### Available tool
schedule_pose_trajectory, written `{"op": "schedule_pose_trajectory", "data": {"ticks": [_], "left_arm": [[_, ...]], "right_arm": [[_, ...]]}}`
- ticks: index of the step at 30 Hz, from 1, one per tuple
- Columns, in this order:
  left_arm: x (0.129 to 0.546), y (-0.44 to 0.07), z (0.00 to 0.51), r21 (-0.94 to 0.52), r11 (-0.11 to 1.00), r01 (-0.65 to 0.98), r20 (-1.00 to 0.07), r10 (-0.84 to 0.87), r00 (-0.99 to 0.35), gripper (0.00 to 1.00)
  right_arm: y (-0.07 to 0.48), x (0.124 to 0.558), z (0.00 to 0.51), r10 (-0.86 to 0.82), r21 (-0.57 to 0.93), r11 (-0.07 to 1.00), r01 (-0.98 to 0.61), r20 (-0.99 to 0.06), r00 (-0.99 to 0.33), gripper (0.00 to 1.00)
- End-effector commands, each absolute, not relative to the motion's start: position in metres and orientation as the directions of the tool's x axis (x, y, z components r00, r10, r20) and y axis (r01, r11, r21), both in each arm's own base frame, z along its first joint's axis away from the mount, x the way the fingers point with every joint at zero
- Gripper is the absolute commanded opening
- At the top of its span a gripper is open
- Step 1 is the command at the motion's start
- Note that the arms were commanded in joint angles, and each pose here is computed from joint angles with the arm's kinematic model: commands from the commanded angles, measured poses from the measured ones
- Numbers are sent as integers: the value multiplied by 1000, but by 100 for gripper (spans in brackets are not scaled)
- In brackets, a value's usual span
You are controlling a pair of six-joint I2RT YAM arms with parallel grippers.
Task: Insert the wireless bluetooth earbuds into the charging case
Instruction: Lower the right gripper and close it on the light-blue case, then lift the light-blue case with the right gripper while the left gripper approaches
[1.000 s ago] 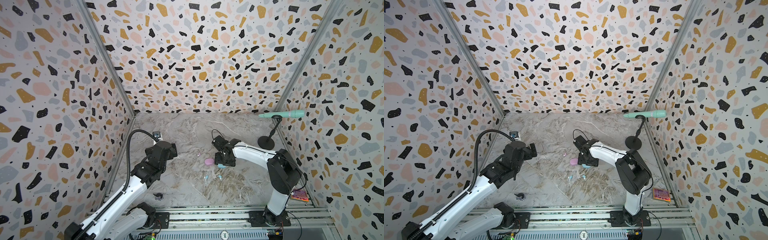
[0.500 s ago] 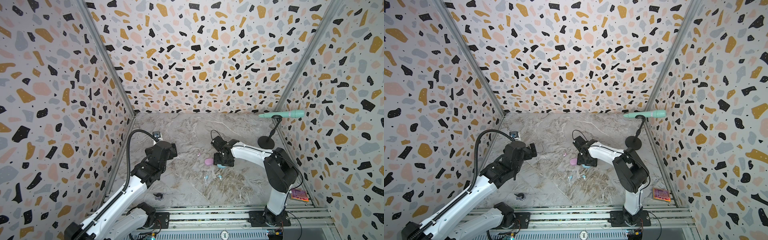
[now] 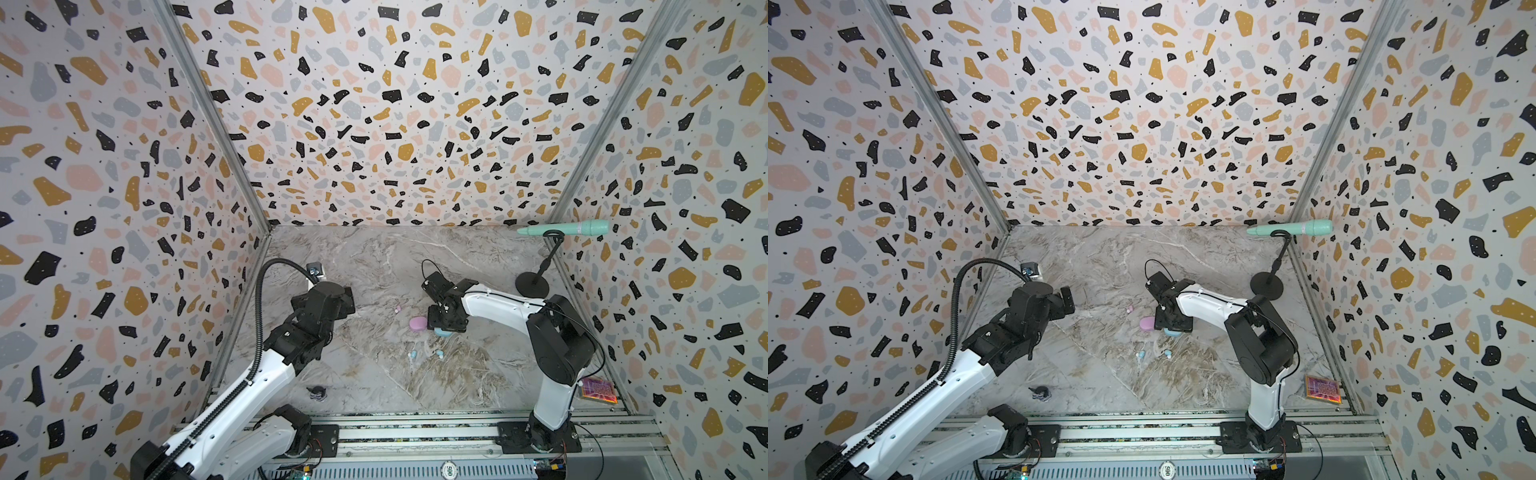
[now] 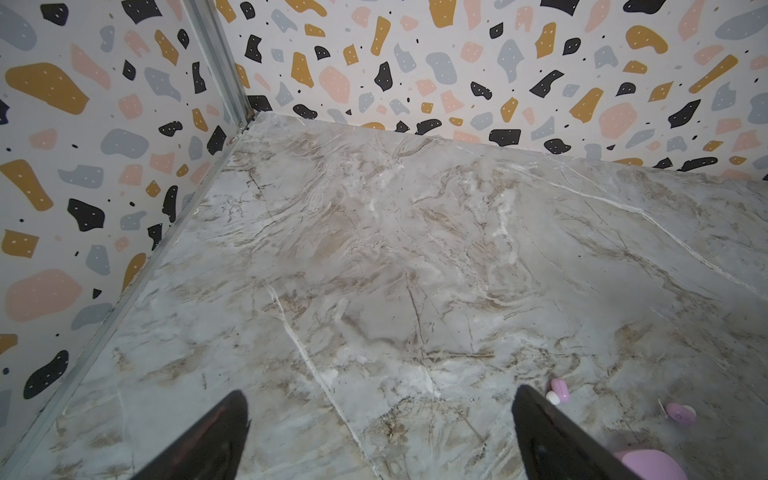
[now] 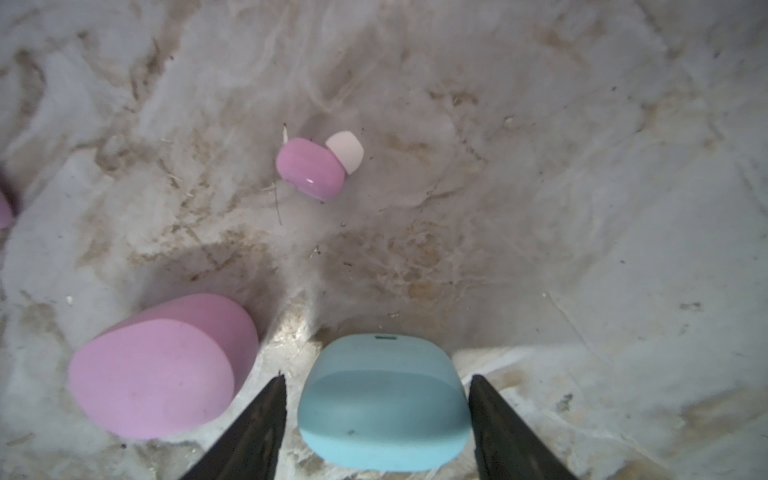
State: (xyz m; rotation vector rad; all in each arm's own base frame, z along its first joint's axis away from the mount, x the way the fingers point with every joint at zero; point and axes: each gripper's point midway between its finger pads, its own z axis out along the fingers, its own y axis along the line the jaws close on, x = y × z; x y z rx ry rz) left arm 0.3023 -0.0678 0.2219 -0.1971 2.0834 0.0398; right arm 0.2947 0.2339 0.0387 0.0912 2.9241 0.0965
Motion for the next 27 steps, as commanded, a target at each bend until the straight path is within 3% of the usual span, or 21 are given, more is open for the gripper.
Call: {"op": "schedule_pose_trajectory", "data": {"ticks": [1,20,27], "left_arm": [[307,-67,235,-63,985,-163,-880,-132,-457,100],[313,-121,176,-62,995,77,-751,4,-661,100],[313,-125,160,-32,995,90,-710,40,-703,100]], "right_arm": [[225,290,34,67,40,997,60,-201,-977,69],[221,289,33,72,54,997,63,-201,-977,67],[219,290,37,76,67,996,63,-208,-975,73]]}}
